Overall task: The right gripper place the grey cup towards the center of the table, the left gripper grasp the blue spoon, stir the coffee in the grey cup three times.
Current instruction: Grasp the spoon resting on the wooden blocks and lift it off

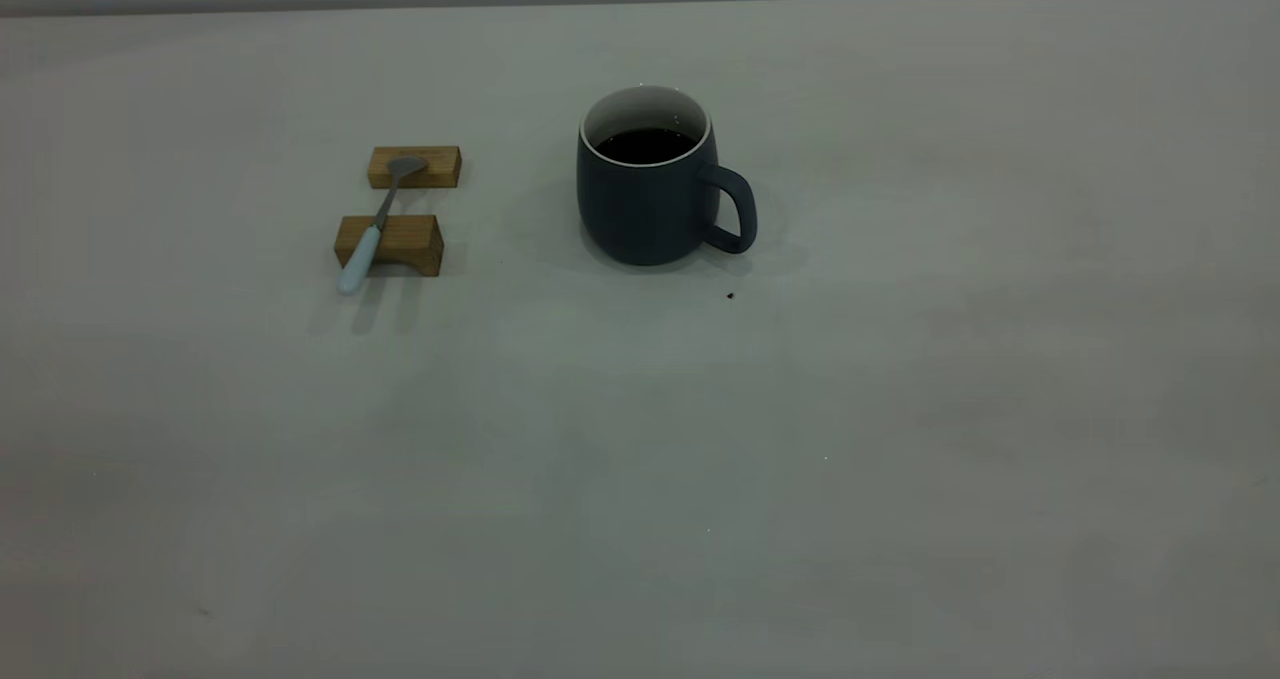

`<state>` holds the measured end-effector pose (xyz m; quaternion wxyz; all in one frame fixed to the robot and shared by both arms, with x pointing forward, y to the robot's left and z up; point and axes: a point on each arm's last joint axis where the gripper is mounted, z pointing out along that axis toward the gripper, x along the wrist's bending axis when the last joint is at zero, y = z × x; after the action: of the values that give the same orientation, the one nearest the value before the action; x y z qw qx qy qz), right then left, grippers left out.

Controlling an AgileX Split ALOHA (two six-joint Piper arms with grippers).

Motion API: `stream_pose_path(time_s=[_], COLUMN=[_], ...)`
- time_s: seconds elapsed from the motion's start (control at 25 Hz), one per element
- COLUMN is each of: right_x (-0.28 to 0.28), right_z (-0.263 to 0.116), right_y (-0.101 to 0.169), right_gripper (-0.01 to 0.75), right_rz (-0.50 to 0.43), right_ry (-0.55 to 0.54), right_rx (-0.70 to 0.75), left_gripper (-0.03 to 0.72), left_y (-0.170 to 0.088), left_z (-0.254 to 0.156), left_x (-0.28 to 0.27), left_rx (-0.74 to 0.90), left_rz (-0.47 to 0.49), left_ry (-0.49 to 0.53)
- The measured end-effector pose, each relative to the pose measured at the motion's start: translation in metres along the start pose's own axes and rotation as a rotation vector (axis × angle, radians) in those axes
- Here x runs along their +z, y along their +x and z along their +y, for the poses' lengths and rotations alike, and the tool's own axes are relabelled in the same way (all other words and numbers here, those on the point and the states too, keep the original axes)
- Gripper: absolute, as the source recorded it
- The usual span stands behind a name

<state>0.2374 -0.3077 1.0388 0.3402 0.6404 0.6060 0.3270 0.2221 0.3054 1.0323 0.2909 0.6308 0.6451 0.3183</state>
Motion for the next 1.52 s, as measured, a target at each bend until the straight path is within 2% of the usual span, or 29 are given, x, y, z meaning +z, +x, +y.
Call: stream_pose_path(time_s=[0.56, 0.64, 0.76, 1.0, 1.2, 1.52], right_x=[0.0, 0.0, 0.0, 0.0, 0.0, 0.0], right_z=[0.0, 0.0, 0.0, 0.0, 0.0, 0.0], right_y=[0.0, 0.0, 0.0, 0.0, 0.0, 0.0], right_gripper=[0.541, 0.541, 0.541, 0.541, 0.541, 0.541], right_rz=[0.0, 0.0, 0.0, 0.0, 0.0, 0.0], right_ry=[-0.001, -0.001, -0.001, -0.001, -0.001, -0.001], right_rx=[0.001, 0.001, 0.001, 0.001, 0.001, 0.001], left_gripper=[0.465, 0.471, 0.508, 0.601, 0.608, 0.598], left_y=[0.0, 0.0, -0.001, -0.003, -0.009, -0.027], left_z=[0.0, 0.003, 0.017, 0.077, 0.114, 0.131], left_x=[0.0, 0.003, 0.012, 0.047, 0.108, 0.228], left_rx=[0.0, 0.001, -0.004, 0.001, -0.01, -0.056], left_rz=[0.0, 0.0, 0.0, -0.004, -0.034, -0.1], left_ry=[0.002, 0.027, 0.11, 0.273, 0.462, 0.718])
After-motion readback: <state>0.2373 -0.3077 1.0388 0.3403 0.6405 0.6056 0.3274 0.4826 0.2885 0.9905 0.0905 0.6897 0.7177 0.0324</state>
